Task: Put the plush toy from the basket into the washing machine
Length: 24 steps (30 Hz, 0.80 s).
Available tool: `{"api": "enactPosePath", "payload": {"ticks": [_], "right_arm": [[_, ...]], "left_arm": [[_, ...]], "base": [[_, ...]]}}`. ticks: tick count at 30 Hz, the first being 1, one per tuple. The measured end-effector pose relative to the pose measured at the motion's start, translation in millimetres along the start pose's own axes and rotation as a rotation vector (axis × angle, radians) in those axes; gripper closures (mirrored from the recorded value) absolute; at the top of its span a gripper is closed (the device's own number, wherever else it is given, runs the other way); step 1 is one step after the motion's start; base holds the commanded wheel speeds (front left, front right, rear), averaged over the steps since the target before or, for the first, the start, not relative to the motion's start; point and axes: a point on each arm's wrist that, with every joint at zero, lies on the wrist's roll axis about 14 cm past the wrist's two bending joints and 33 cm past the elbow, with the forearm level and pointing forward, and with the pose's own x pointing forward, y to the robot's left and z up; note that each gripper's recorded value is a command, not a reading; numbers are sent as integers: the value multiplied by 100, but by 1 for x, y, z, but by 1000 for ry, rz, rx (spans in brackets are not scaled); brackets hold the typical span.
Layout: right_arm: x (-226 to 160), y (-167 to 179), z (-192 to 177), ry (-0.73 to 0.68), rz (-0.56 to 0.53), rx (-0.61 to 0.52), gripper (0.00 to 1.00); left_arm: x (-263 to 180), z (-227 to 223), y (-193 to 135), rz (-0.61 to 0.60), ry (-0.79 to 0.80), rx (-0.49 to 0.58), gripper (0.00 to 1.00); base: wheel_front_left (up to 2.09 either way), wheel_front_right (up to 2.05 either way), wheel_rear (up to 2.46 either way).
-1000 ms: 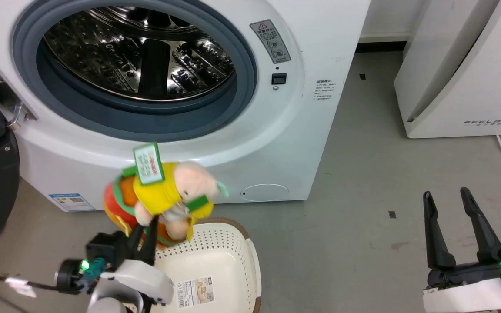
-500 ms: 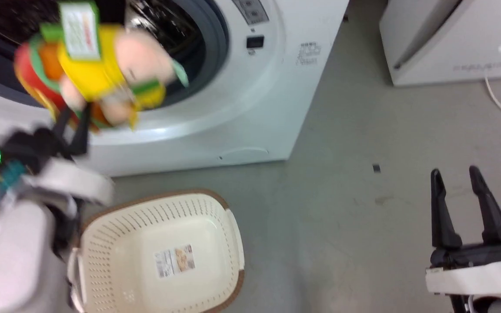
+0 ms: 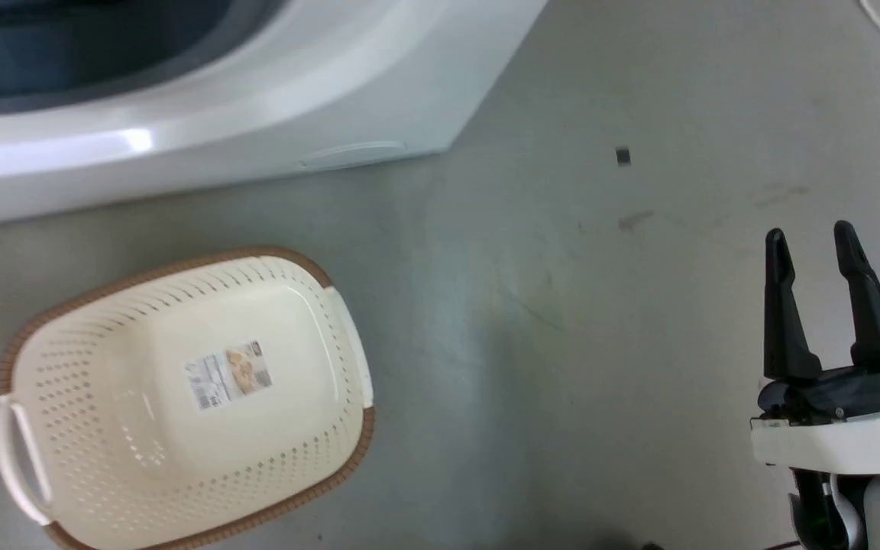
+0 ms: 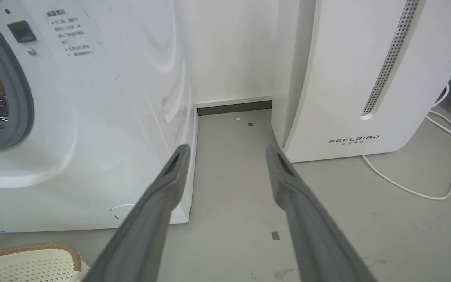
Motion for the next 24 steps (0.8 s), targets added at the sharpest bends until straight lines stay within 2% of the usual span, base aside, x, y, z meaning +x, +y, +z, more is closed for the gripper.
{"api": "enactPosePath", "payload": {"ticks": [9, 12, 13, 16, 20, 24], "right_arm": [[8, -8, -37, 93, -23, -14, 0], [8, -10, -45, 113, -28, -18, 0], [7, -10, -52, 133, -30, -15, 0], [7, -11, -58, 148, -32, -18, 0], [8, -9, -65, 164, -27, -17, 0], [9, -6, -68, 169, -18, -17, 0]], "left_arm": [[53, -71, -26, -71, 177, 28, 100], [63, -82, -24, -67, 202, 33, 100], [69, -101, -28, -73, 249, 18, 100], [70, -120, -39, -103, 311, 28, 100], [73, -130, -52, -135, 384, -40, 100], [77, -128, -48, -145, 445, -65, 100]], "base": [[0, 0, 0], [0, 0, 0], [0, 0, 0], [0, 0, 0], [0, 0, 0], [0, 0, 0]]}}
